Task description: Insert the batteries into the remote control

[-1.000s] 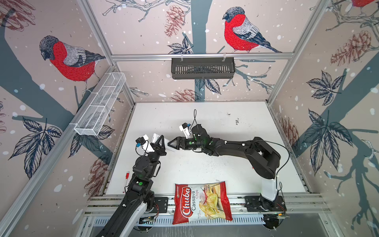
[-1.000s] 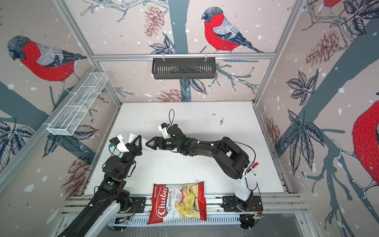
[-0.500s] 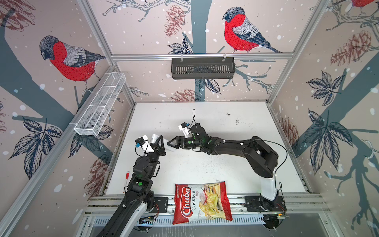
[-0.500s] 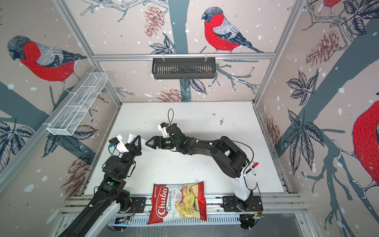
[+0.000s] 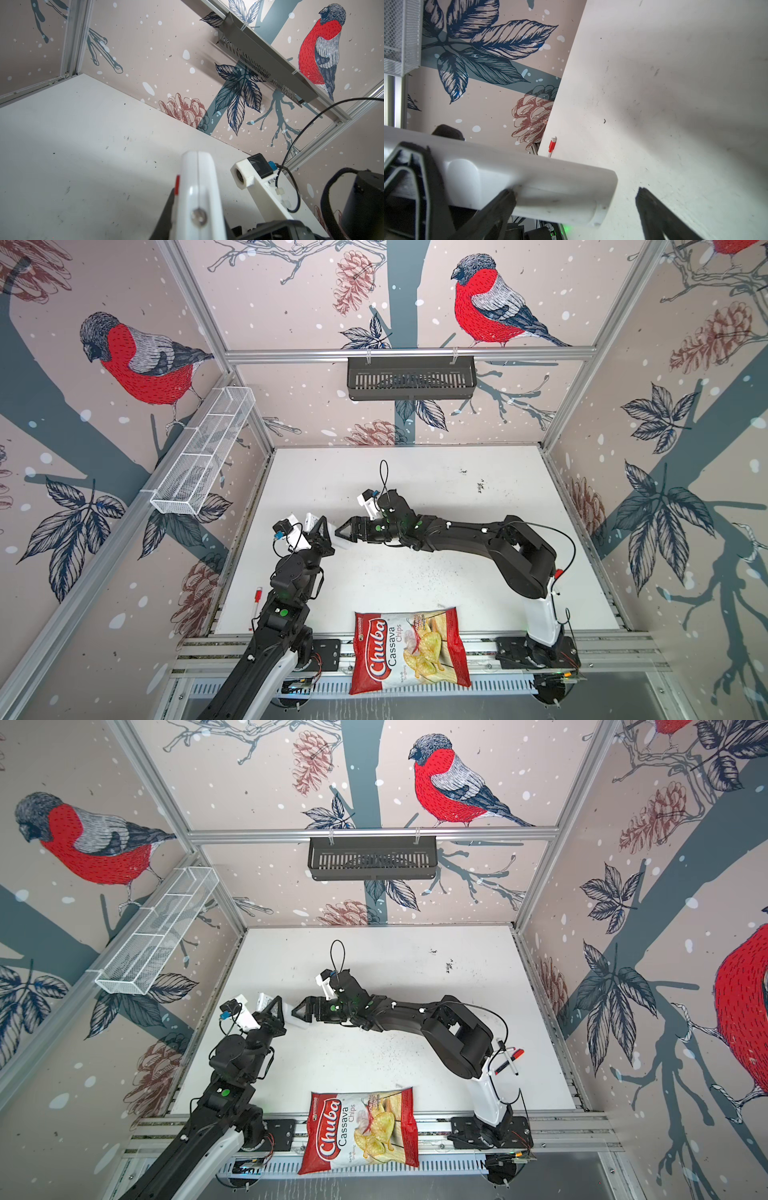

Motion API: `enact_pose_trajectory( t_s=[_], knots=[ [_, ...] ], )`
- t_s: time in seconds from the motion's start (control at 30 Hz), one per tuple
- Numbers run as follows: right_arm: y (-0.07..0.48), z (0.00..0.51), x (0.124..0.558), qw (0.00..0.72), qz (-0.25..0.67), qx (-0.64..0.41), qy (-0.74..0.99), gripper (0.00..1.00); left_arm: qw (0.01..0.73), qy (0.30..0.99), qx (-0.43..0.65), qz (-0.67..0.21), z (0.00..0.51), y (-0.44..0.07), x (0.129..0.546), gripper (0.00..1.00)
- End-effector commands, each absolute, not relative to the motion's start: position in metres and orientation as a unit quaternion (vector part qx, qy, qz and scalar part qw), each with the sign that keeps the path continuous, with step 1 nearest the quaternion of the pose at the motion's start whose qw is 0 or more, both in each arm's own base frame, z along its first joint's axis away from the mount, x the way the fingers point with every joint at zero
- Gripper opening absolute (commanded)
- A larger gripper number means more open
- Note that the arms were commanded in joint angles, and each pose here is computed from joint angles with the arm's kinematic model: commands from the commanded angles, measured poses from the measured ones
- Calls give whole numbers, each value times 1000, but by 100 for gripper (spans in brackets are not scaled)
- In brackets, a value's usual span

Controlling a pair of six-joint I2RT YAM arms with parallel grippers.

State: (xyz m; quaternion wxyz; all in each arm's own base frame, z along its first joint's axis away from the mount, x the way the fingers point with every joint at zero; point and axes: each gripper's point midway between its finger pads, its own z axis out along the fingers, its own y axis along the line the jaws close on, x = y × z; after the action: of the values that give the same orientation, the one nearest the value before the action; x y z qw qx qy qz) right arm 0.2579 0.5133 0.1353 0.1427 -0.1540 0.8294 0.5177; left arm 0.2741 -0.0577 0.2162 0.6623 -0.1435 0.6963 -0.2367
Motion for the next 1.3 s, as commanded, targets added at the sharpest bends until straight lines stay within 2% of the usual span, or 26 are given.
enact_pose_trajectory(
  t_s=[0.0,1.27],
  knots=[
    [496,102,273,169,435,-128,875,94,690,641,-106,-320,261,-79,266,0],
    [465,118,273,197,438,-117,869,95,684,653,-101,-311,251,-81,272,0]
  ],
)
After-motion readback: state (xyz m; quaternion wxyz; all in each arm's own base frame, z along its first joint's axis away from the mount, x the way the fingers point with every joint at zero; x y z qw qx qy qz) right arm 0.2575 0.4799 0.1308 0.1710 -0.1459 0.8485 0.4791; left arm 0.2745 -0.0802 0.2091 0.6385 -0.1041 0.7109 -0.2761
